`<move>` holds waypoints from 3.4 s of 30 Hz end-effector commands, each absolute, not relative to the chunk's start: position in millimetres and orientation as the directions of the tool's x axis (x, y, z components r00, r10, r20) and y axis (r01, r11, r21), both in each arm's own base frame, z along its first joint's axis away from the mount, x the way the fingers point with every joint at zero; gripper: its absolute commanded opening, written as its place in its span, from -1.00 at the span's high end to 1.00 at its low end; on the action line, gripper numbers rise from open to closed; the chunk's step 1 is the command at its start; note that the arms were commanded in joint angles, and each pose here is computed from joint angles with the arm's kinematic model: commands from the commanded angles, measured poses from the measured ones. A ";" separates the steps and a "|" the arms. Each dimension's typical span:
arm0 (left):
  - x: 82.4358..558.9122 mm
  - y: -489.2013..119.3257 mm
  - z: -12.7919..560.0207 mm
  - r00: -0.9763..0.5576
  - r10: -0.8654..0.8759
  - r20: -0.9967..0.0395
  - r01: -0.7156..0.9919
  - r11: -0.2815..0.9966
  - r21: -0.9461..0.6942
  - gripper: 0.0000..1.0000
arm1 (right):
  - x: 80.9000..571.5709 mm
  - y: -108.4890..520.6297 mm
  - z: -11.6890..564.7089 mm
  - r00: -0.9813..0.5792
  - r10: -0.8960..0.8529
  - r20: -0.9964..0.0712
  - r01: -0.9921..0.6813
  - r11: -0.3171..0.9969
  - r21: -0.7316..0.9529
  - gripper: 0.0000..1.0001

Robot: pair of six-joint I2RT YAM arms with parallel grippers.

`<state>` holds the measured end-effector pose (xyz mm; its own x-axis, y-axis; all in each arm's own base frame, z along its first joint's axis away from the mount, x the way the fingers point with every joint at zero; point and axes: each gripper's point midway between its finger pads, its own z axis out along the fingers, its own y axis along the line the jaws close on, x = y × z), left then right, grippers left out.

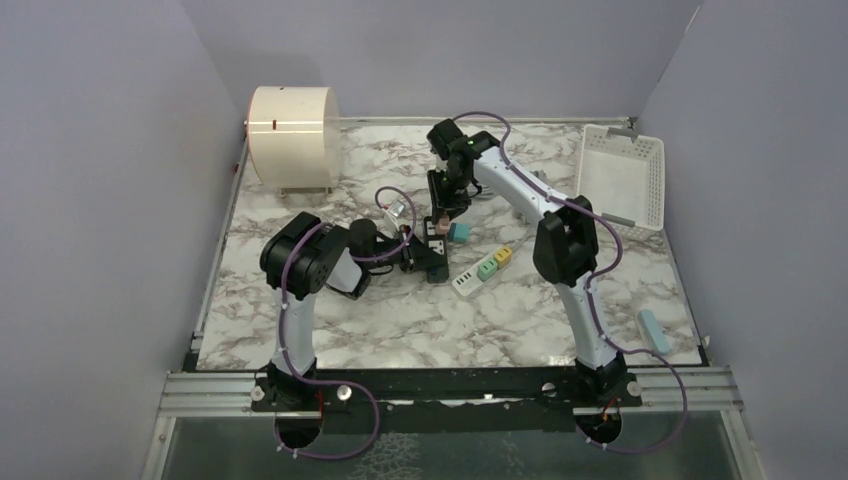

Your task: Pull the plug off the socket

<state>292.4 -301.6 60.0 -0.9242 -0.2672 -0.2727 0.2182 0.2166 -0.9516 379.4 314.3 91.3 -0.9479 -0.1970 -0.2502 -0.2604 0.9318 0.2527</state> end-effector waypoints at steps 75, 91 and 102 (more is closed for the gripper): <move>297.6 -278.8 -10.7 -0.904 -0.422 -0.069 -0.108 0.382 -0.918 1.00 | 361.0 302.5 108.2 -0.856 -0.150 -0.495 -0.143 0.988 -0.053 0.98; 291.5 -273.4 -30.2 -0.906 -0.418 -0.069 -0.151 0.472 -0.868 1.00 | 346.6 359.7 144.2 -0.838 -0.157 -0.523 -0.315 0.922 0.227 0.98; 288.3 -274.8 -35.9 -0.910 -0.409 -0.060 -0.161 0.486 -0.859 1.00 | 336.3 348.1 143.1 -0.814 -0.152 -0.561 -0.361 0.889 0.283 0.98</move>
<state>305.8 -303.5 50.3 -0.9216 -0.3541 -0.1591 0.0638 0.2660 -0.9618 346.5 314.4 78.7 -0.8649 -0.1857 -0.4664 -0.2430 0.9678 0.0652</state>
